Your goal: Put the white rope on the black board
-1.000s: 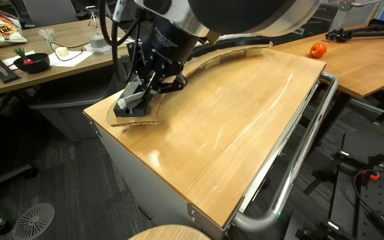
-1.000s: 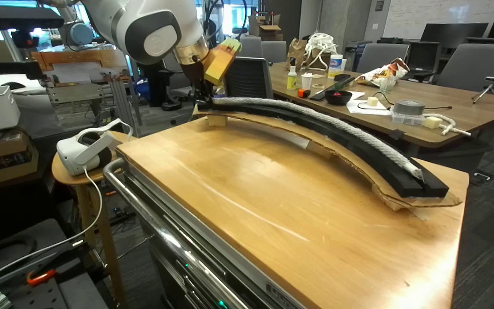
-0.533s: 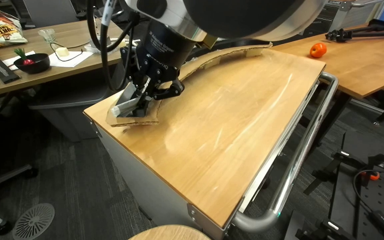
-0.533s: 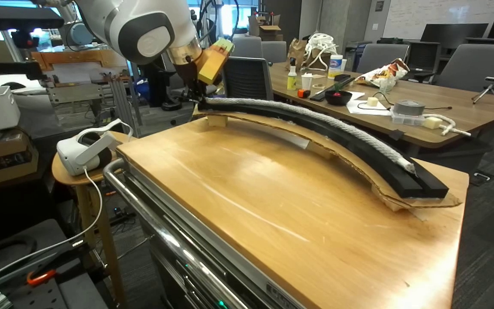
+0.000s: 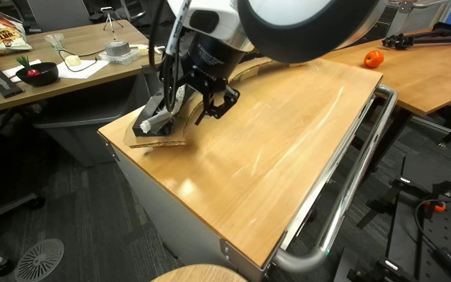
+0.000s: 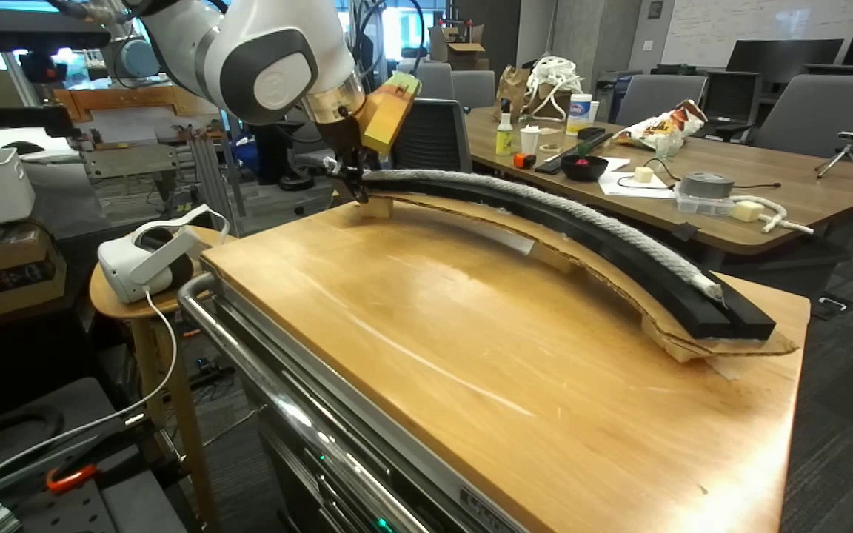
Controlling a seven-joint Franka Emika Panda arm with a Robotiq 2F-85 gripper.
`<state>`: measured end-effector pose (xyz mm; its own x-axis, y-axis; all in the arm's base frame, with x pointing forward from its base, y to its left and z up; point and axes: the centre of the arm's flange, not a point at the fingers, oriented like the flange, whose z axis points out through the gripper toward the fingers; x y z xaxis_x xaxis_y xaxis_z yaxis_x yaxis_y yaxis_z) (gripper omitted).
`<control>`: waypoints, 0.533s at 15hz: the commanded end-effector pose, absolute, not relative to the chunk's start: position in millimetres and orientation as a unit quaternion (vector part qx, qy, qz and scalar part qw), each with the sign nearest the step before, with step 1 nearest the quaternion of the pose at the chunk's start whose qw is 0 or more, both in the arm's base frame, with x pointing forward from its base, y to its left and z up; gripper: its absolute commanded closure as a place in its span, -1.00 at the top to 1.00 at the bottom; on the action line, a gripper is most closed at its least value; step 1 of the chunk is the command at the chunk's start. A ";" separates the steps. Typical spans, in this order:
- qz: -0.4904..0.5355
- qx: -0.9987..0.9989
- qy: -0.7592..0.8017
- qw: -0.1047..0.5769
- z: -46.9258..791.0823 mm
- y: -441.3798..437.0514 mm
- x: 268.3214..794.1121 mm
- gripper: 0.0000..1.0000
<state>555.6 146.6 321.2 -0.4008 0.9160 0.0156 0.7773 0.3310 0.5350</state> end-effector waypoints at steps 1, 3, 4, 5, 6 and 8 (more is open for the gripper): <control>0.256 0.522 0.789 0.200 333.2 116.2 518.0 0.98; 0.285 0.542 0.753 0.241 332.1 91.1 491.9 1.00; 0.300 0.550 0.736 0.257 333.4 78.3 478.4 1.00; 0.313 0.559 0.717 0.275 333.6 67.0 464.3 1.00; 0.325 0.564 0.700 0.293 334.3 60.9 454.5 1.00; 0.345 0.573 0.671 0.320 334.5 48.9 436.7 1.00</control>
